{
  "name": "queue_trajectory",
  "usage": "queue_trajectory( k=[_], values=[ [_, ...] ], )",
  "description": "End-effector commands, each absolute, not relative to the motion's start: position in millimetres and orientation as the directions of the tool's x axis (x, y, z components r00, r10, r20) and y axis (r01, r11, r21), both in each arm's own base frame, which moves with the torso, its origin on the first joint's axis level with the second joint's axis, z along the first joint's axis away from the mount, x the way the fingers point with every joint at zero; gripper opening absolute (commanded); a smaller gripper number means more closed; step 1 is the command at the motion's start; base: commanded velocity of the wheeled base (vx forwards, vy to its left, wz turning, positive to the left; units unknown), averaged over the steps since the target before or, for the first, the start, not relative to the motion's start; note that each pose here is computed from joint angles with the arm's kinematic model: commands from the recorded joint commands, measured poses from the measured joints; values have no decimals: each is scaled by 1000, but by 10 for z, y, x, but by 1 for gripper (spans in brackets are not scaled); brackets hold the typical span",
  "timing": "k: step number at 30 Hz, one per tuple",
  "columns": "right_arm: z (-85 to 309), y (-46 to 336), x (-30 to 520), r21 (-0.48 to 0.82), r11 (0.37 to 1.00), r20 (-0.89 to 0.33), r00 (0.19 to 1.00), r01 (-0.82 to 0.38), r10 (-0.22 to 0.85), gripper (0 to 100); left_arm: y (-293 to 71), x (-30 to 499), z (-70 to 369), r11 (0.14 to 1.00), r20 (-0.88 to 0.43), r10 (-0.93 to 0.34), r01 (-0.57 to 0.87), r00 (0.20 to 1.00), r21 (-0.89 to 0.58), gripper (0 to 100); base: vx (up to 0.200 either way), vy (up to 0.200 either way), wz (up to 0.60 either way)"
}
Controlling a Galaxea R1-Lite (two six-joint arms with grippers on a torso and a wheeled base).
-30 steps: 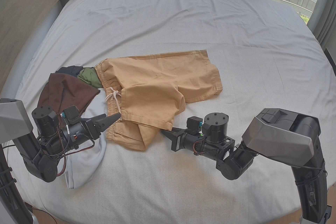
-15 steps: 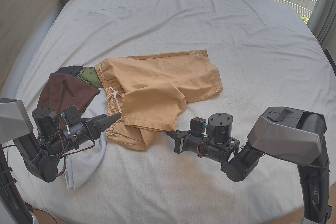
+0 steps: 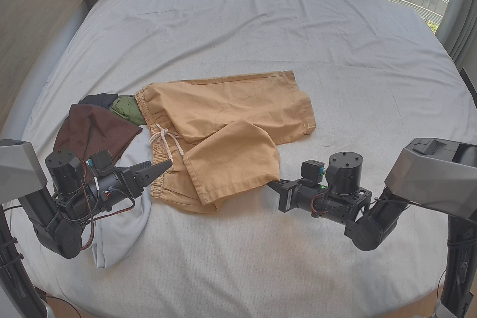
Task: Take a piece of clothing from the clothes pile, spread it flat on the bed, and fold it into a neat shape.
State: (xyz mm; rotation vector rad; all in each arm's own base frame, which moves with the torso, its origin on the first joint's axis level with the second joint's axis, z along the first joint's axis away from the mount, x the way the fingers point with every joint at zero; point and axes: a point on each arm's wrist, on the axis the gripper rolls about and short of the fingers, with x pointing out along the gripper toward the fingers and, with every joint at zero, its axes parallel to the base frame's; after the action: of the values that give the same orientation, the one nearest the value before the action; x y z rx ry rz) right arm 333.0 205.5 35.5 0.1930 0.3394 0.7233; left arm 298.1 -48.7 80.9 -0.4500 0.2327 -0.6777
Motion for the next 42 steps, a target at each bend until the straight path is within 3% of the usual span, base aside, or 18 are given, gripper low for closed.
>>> queue_trajectory(
  k=[1, 11, 24, 25, 42],
  values=[
    [468, 1850, 3319, 277, 762, -231, 729, -586, 645, 0, -489, 2982, 815, 688, -60, -649, 552, 758, -472, 100, 0, 0, 0],
    [529, 1580, 3211, 257, 796, -260, 755, -547, 602, 0, -488, 2981, 820, 688, -59, -649, 552, 758, -471, 100, 0, 0, 0],
    [395, 1593, 3175, 253, 798, -303, 738, -547, 603, 0, -484, 2980, 813, 689, -61, -648, 550, 759, -473, 100, 0, 0, 0],
    [403, 1591, 3171, 254, 798, -302, 739, -547, 603, 100, -484, 2983, 815, 688, -60, -648, 551, 759, -472, 100, 0, 0, 0],
    [490, 1190, 3220, 389, 820, -239, 813, -420, 530, 100, -497, 2979, 796, 686, -66, -652, 550, 756, -475, 100, 0, 0, 0]
  ],
)
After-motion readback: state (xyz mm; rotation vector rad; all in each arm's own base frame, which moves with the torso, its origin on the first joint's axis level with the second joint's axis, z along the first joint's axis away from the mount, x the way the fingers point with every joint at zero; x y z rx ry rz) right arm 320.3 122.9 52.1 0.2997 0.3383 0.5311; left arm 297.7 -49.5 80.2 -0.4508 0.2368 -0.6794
